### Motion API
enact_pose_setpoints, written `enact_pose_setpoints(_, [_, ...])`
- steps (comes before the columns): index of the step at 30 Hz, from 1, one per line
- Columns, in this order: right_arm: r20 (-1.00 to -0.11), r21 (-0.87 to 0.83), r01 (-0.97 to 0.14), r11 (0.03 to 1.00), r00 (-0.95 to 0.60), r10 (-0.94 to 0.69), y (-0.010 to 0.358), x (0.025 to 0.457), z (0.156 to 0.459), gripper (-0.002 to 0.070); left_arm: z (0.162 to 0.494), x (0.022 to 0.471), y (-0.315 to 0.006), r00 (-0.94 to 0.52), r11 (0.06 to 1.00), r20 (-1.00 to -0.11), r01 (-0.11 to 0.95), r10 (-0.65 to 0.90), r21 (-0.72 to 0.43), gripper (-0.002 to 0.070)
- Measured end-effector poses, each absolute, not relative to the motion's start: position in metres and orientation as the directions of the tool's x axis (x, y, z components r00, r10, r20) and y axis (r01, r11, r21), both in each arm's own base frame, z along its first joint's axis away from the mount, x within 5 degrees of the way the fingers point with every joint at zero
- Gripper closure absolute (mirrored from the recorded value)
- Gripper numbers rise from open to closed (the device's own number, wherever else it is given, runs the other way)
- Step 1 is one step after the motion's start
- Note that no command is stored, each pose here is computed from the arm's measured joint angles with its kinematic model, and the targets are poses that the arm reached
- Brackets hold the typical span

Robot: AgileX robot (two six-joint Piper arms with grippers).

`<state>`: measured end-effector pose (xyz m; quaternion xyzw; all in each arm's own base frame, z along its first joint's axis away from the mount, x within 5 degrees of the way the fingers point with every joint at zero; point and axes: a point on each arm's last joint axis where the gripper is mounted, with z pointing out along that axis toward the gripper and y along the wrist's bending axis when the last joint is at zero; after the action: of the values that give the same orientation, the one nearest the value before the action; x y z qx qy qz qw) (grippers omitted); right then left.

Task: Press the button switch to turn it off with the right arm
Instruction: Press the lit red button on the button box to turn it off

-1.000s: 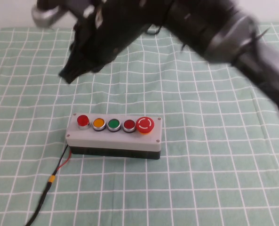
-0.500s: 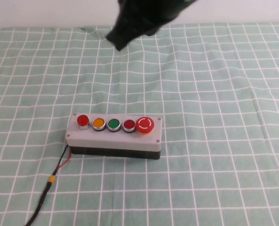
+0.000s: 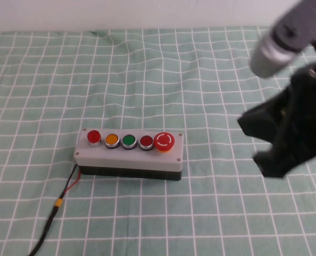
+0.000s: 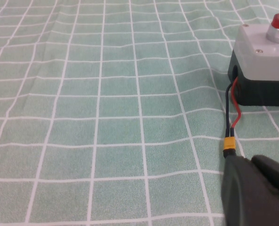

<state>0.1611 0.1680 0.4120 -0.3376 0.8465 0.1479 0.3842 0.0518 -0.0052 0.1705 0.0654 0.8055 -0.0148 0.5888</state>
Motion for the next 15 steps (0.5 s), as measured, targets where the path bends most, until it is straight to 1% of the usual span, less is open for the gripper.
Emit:
enact_pose_setpoints(4, [-0.785, 0.033, -0.672, 0.740, -0.475, -0.397, 0.137, 0.131, 0.384, 0.0692, 0.170, 0.052, -0.005, -0.298, 0.991, -0.951, 0.123, 0.088, 0.053, 0.0678])
enact_pose_setpoints(8, [-0.786, 0.047, -0.669, 0.742, -0.483, -0.386, 0.118, 0.113, 0.365, 0.0692, 0.170, 0.052, -0.005, -0.298, 0.991, -0.951, 0.123, 0.088, 0.053, 0.0678])
enact_pose_setpoints(11, [-0.764, 0.046, -0.667, 0.744, -0.503, -0.404, 0.109, 0.105, 0.351, 0.0692, 0.170, 0.052, -0.005, -0.298, 0.991, -0.951, 0.123, 0.088, 0.053, 0.0678])
enact_pose_setpoints(15, [-0.701, 0.038, -0.662, 0.749, -0.552, -0.452, 0.104, 0.101, 0.334, 0.0692, 0.170, 0.052, -0.005, -0.298, 0.991, -0.951, 0.123, 0.088, 0.053, 0.0678])
